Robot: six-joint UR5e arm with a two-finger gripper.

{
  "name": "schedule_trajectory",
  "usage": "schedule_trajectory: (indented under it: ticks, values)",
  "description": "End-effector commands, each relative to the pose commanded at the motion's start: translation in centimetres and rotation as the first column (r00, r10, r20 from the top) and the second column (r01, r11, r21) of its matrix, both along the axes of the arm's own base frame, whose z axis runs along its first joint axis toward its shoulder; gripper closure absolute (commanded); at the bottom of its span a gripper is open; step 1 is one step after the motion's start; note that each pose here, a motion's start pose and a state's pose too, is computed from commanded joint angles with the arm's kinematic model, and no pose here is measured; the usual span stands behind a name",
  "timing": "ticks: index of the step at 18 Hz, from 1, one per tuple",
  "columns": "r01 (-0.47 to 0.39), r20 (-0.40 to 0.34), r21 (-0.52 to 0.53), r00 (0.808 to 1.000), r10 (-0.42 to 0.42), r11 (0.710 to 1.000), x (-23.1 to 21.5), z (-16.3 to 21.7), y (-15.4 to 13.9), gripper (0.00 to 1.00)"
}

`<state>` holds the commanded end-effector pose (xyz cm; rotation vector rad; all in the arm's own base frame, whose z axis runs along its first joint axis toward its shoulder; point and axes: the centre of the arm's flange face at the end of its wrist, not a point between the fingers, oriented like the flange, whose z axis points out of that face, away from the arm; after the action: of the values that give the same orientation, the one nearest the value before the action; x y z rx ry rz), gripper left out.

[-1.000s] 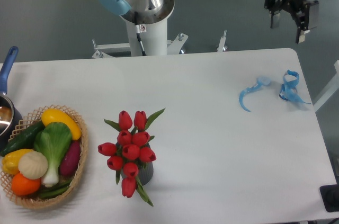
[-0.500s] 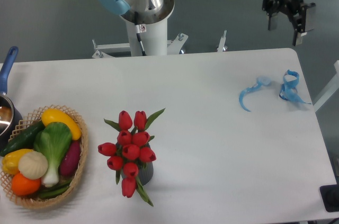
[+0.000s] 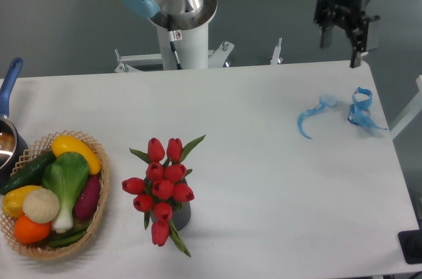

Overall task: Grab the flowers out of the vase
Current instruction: 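Move the open gripper down toward the red tulip stems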

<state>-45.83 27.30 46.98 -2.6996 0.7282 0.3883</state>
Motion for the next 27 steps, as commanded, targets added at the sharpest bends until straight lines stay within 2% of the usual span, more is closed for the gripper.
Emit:
schedule_trajectory:
  ticks: [2,5,8,9,11,13,17,21,22,23,25,27]
  values:
    - [-0.057,0.051,0.029,0.997,0.055,0.998,0.5,-0.5,1.4,0.0]
    - [-0.095,0.123,0.141,0.989,0.078,0.985,1.1,-1.4,2.9,0.0]
    - [-0.219,0.249,0.274,0.957,0.151,0.937,2.0,-2.4,4.1,0.0]
    - [-0.242,0.254,0.294,0.952,0.169,0.924,2.1,-2.7,4.2,0.0]
    - [-0.24,0.225,0.315,0.959,0.173,0.918,2.3,-3.6,4.2,0.0]
    - [-0.217,0.222,0.335,0.964,0.147,0.917,2.7,-4.7,5.3,0.0]
    - [-0.153,0.282,0.346,0.958,0.053,0.926,4.5,-6.9,9.5,0.0]
    - [-0.123,0.301,0.384,0.954,0.002,0.915,5.3,-6.9,10.8,0.0]
    - [-0.113,0.323,0.415,0.946,-0.03,0.903,5.7,-6.9,11.5,0.0]
    - [-0.109,0.37,0.464,0.926,-0.081,0.879,5.9,-7.6,12.5,0.0]
    - [-0.115,0.425,0.512,0.895,-0.135,0.851,6.1,-8.8,13.4,0.0]
    - [-0.123,0.457,0.529,0.875,-0.159,0.84,6.3,-9.7,13.9,0.0]
